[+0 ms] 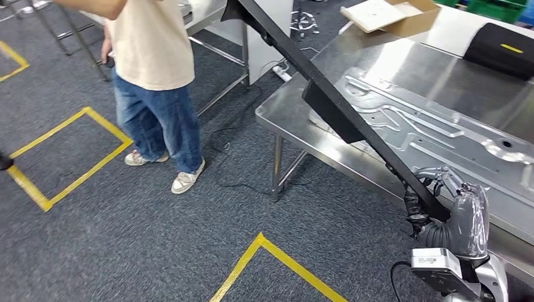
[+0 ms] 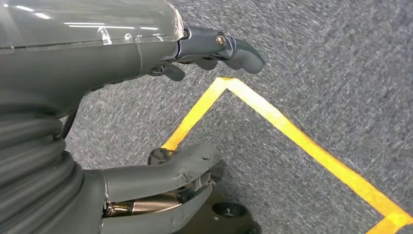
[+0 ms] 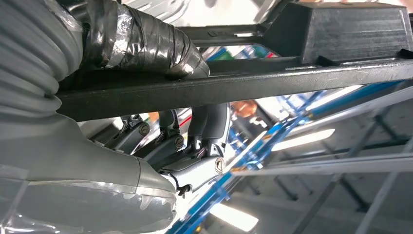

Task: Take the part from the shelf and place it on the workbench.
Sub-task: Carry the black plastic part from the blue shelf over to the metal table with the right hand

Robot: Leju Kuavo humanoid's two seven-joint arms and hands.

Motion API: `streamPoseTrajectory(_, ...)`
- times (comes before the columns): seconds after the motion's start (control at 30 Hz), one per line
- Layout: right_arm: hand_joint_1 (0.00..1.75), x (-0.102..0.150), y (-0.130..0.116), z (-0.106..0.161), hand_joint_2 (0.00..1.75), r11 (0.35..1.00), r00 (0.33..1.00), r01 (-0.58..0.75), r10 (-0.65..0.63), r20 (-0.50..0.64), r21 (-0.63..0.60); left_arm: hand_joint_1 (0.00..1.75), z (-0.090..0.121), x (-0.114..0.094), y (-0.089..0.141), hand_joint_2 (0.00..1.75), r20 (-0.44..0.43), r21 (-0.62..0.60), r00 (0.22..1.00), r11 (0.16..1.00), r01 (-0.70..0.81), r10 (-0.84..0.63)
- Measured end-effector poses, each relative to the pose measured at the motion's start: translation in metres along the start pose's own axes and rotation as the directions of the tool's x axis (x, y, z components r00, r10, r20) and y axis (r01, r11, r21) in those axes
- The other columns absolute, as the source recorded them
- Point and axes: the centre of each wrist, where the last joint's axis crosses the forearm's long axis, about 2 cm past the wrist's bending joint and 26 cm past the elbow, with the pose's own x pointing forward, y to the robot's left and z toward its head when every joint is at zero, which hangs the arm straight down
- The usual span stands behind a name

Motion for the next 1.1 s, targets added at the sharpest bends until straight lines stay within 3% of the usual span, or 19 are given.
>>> streamPoseTrajectory(1.1, 1.75, -0.002, -0.008, 0.016, 1.75, 0.999, 0.997, -0.038, 0.038, -0.066, -0.001, 0.0, 0.0, 0.001, -0.001, 1.75, -0.001, -0.002, 1.0, 1.0, -0.004, 0.004)
